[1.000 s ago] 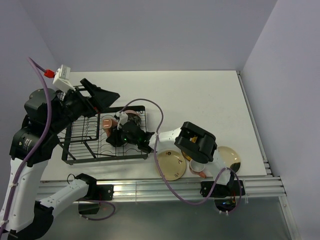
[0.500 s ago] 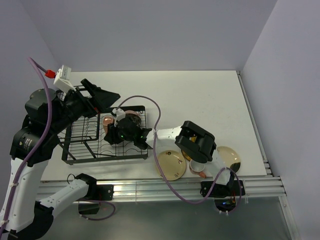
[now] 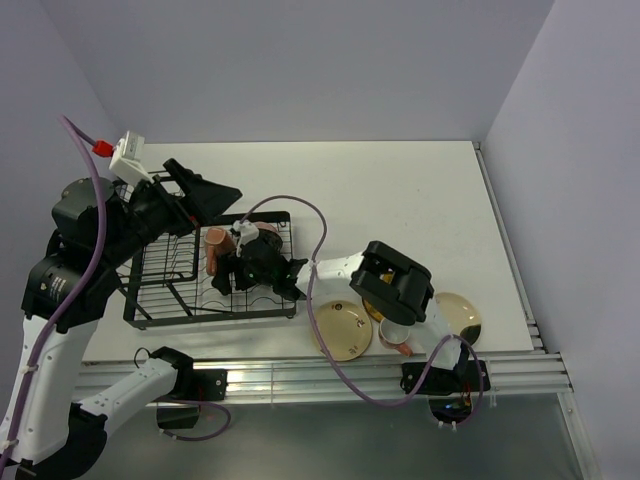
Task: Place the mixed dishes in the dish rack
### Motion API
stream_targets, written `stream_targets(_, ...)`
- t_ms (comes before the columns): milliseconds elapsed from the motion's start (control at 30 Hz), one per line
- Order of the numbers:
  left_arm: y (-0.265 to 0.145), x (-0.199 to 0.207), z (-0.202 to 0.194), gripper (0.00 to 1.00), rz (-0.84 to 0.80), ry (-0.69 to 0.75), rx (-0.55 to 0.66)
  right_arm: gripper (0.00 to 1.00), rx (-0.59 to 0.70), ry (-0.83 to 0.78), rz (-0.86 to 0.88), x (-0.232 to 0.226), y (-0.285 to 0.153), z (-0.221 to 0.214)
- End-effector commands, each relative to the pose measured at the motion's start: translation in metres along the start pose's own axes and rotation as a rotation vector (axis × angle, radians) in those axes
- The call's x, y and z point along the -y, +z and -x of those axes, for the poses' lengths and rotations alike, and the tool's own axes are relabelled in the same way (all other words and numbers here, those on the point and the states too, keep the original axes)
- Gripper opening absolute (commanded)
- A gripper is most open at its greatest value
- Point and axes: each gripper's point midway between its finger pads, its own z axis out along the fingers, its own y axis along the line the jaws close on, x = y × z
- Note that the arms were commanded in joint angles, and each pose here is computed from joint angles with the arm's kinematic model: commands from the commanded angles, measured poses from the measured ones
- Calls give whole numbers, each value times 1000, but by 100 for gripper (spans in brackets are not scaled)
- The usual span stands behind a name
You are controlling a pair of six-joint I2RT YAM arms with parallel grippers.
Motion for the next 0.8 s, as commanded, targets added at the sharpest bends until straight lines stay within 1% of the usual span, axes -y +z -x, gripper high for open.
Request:
stream_targets(0,-2,8,2,97,-42,7,13,84,74,-3,11,-9,-18,27)
stream_targets(200,-1,4,0,96,-37,4,12,85,101,-20,22,-15,-39,35)
stream_targets(233,-1,3,-1,96,-33,1,10,85,119,-22,31,-21,-45,43)
stream_targets(333,1,-2,-3,96,-13,6,4,85,133,-35,18,-23,-58,49)
stream_targets(400,3,-5,-5,96,-2,12,-8,86,152,-40,-13,-22,-74,59)
stream_targets(433,5,-8,-8,96,7,11,-20,86,179,-40,-17,-28,-87,73)
stream_targets(467,6,-9,-9,96,8,10,-28,87,151,-47,-61,-21,-95,70)
stream_targets(500,7,-10,-11,96,10,10,-34,90,167,-44,-130,-12,-103,76)
stream_targets(533,9,-10,-12,96,7,10,-45,93,194,-25,-160,-13,-121,91)
stream_targets(567,9,-10,-13,95,5,8,-47,96,152,-1,-238,1,-134,82)
stream_targets(600,11,-12,-14,96,8,6,-50,100,181,13,-328,17,-149,87)
stream_targets(633,11,-11,-14,96,4,5,-51,100,186,30,-372,25,-162,88)
stream_targets(667,13,-12,-16,96,4,6,-55,100,172,66,-429,37,-189,84)
stream_targets(700,15,-13,-17,96,5,4,-62,100,180,80,-486,48,-205,83)
stream_targets(733,19,-17,-20,95,13,-1,-75,100,207,114,-497,49,-229,90)
stream_targets(767,22,-20,-27,95,13,-8,-102,100,148,143,-584,69,-247,69)
